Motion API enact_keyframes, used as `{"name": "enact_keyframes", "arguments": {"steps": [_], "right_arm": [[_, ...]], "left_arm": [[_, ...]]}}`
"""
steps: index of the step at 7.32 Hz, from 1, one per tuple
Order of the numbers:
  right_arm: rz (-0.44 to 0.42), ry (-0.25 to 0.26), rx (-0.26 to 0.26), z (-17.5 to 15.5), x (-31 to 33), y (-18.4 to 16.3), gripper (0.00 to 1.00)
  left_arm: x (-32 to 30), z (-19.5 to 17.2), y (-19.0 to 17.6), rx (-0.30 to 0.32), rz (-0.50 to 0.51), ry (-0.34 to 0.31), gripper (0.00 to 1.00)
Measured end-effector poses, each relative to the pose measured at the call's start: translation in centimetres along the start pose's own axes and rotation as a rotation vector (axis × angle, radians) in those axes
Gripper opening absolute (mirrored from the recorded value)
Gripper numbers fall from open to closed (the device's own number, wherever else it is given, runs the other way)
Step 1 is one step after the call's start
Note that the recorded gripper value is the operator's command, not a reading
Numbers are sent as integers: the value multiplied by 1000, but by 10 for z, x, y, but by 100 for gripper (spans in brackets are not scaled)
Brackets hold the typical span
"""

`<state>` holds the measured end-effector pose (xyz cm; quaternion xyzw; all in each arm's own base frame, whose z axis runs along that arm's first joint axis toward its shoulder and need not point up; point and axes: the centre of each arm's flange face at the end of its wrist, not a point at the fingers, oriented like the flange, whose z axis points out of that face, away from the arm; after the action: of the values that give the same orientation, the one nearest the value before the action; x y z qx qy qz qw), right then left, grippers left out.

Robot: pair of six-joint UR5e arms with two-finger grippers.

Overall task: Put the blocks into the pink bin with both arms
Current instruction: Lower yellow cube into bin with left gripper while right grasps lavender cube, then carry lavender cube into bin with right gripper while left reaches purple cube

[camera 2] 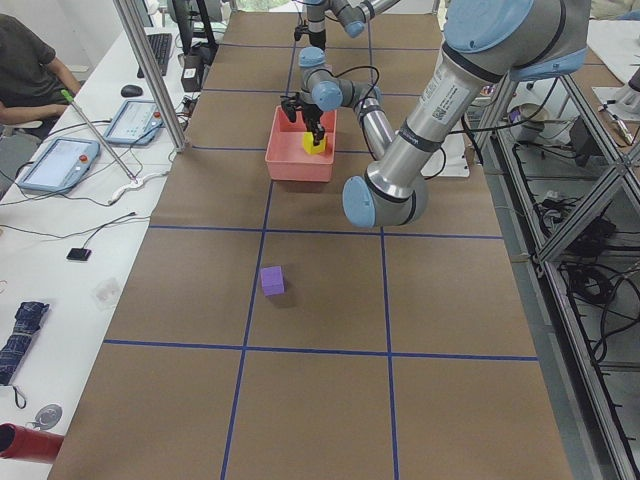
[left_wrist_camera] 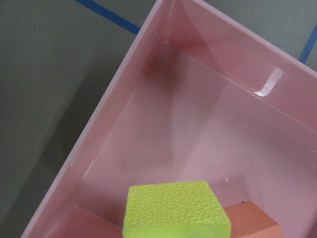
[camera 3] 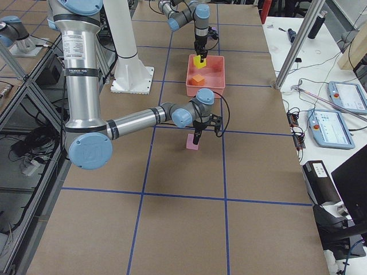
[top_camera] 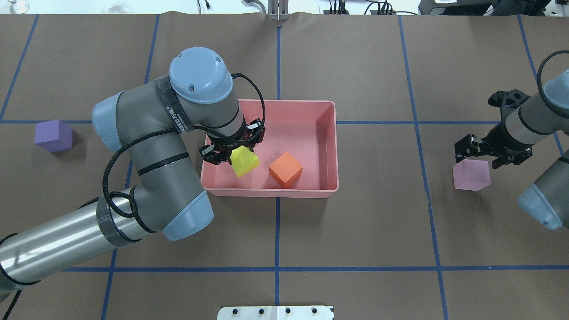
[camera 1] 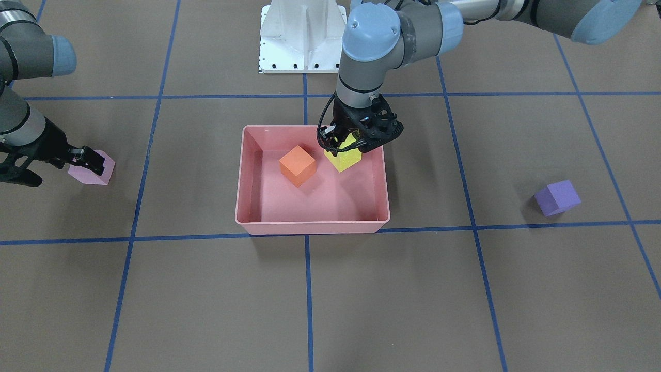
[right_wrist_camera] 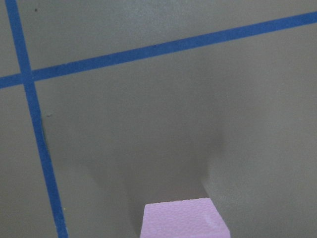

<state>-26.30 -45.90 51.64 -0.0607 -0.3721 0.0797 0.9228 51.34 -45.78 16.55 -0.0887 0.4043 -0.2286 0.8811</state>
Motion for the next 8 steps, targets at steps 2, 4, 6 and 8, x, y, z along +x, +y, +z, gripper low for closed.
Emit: {"name": "enact_keyframes", "arguments": {"steps": [2, 4, 6, 8], "right_arm": [[-14, 16, -9, 11, -2, 6, 99], [-23, 43, -3, 20, 1, 10, 99], [-32, 55, -3, 24, 5, 11, 23], [-32, 59, -7, 26, 7, 11, 0]], "left_arm": [[0, 5, 3, -3, 3, -7, 14], [0, 8, 9, -7, 8, -11, 42], [0, 14, 14, 6, 16, -17, 83], [0, 19, 18, 17, 26, -22, 100]]}}
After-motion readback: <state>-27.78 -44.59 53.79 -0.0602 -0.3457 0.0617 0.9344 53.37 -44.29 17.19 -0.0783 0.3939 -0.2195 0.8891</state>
